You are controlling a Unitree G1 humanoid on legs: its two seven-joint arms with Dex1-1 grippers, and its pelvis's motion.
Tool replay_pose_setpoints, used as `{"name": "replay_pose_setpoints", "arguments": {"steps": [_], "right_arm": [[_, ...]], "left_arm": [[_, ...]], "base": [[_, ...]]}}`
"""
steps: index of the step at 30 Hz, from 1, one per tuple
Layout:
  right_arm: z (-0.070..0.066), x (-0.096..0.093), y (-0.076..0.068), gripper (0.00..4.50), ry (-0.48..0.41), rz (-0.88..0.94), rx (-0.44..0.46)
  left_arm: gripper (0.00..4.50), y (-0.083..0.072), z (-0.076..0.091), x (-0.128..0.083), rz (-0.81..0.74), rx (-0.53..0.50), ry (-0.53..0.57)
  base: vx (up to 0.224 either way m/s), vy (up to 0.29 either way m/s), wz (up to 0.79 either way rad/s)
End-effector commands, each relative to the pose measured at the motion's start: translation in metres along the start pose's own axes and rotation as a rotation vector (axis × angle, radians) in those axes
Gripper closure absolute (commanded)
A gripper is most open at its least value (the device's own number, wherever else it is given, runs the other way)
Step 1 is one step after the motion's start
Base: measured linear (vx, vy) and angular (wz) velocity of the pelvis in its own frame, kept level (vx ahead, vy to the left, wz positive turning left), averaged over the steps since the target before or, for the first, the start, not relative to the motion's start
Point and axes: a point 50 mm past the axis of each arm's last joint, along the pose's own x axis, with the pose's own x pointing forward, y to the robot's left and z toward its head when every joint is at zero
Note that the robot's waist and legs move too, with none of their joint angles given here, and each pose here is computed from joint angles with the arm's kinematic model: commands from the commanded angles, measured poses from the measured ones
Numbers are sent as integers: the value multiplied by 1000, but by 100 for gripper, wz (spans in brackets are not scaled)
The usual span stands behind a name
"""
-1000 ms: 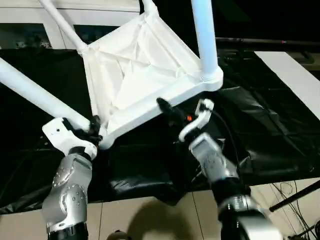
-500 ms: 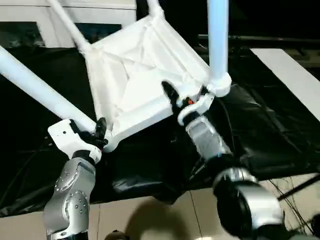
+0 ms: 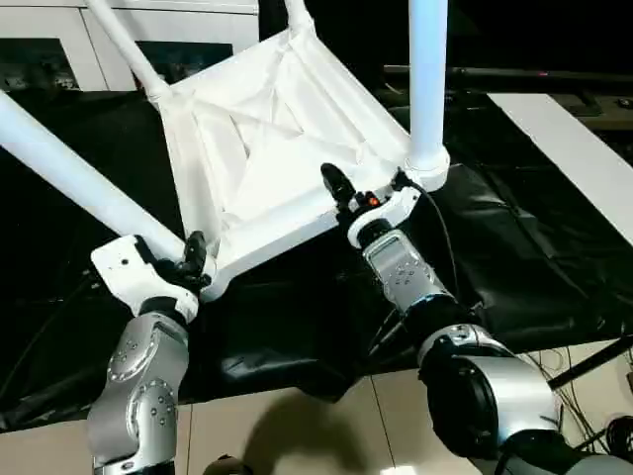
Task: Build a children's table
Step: Flip table
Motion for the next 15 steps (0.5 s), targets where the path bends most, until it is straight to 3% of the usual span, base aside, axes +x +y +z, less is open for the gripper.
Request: {"name": "replay_pose_setpoints", "arguments": {"steps": [1,5,6,9,15], "right_arm": [[-32,19,50,164,48,120,65],[-29,19,47,195,36,103,73],[-28,19,46,195,30,99,68],[-24,20,45,222,18,89,60],[-10,20,39,235,-24,54,9]], "left_arm": [[229,0,-19,-2,30,-70,78],[229,4,-18,-2,78,-51,68],[229,6,-16,-2,73,-90,53],[160,8,-14,-2,73,-112,41],[118,22,-6,-8,106,-136,-1]], "base": [[0,0,0],[0,0,0],[0,0,0],[0,0,0],[0,0,0]]}}
